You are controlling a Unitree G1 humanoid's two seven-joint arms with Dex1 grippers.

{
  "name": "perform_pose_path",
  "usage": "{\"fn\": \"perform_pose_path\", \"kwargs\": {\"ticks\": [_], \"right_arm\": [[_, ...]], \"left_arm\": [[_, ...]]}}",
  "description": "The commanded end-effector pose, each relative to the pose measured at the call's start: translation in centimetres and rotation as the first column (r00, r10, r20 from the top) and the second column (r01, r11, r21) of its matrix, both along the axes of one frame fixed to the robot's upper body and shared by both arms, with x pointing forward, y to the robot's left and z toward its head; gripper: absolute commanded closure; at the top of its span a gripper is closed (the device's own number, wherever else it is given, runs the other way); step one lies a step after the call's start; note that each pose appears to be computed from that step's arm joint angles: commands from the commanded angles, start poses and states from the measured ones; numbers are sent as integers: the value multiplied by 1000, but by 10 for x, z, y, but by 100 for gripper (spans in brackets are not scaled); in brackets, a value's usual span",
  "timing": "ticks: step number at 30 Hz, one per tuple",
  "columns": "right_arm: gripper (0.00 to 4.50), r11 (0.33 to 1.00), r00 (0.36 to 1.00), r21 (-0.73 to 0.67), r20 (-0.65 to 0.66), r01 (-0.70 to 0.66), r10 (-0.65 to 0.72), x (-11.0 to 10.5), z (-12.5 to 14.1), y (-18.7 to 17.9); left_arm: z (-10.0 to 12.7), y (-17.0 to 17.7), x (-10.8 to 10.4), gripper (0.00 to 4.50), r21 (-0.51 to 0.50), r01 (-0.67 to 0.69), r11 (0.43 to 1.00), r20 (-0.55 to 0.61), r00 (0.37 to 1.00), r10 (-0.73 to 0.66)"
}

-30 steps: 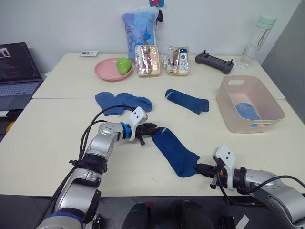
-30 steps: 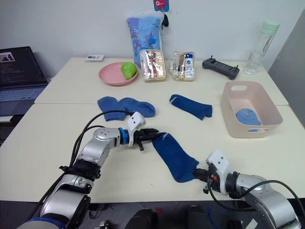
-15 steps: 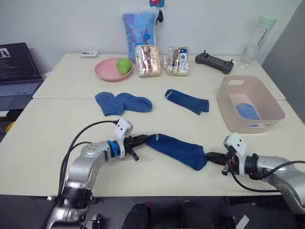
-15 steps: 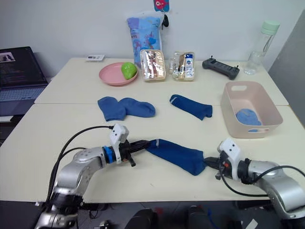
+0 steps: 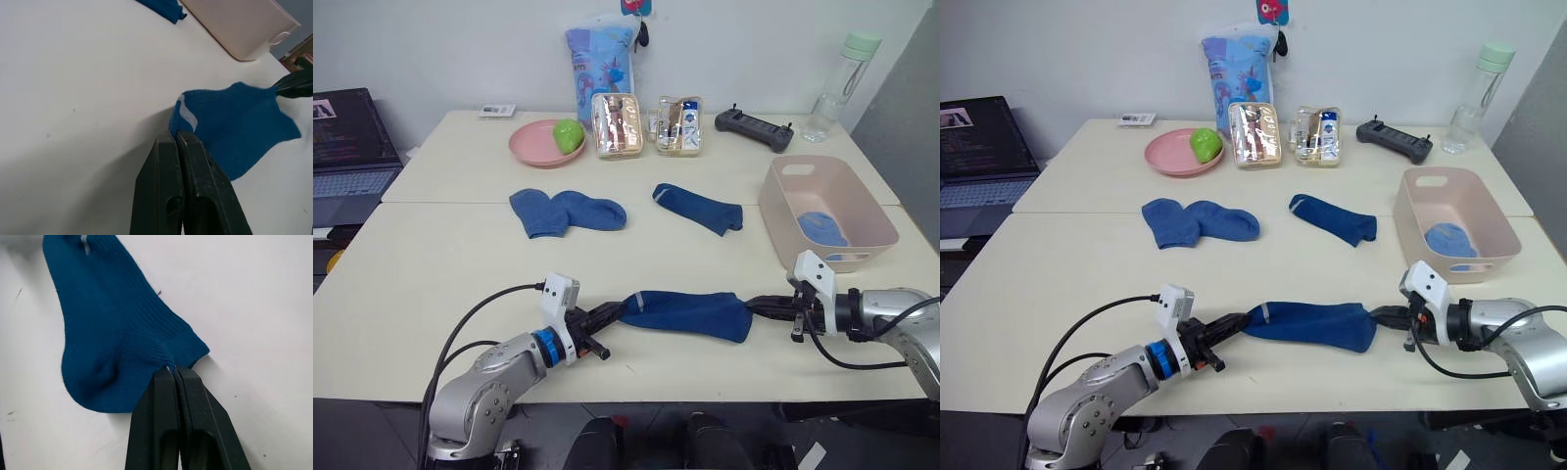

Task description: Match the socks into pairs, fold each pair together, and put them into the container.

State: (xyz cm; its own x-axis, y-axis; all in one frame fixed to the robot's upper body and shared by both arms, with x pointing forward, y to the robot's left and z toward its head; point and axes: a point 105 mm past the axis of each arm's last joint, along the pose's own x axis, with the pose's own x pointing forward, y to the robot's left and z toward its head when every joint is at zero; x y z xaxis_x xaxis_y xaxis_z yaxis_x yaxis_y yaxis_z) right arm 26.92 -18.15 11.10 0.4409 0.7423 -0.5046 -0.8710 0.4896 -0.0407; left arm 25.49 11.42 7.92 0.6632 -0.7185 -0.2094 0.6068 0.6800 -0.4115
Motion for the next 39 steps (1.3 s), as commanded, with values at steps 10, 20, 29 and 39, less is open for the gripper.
{"fn": "perform_pose_path", "kwargs": {"ticks": [10, 20, 29, 39], "right_arm": [[381, 999, 999, -17, 33, 28, -27, -4, -16, 0], [242, 993, 990, 112, 133, 28, -43, -11, 24, 14], [450, 992, 948, 126, 315, 15, -54, 7, 19, 61], [450, 989, 946, 97, 292, 116, -139, 3, -34, 58]], "left_arm": [[-12, -2, 4, 450, 65, 43, 997, 50, 998, -46], [24, 10, 18, 208, 175, 148, 973, 239, 953, -188], [47, -20, 31, 286, 273, 319, 908, 435, 800, -412], [-15, -16, 48, 447, 395, 235, 888, 410, 820, -400]]}}
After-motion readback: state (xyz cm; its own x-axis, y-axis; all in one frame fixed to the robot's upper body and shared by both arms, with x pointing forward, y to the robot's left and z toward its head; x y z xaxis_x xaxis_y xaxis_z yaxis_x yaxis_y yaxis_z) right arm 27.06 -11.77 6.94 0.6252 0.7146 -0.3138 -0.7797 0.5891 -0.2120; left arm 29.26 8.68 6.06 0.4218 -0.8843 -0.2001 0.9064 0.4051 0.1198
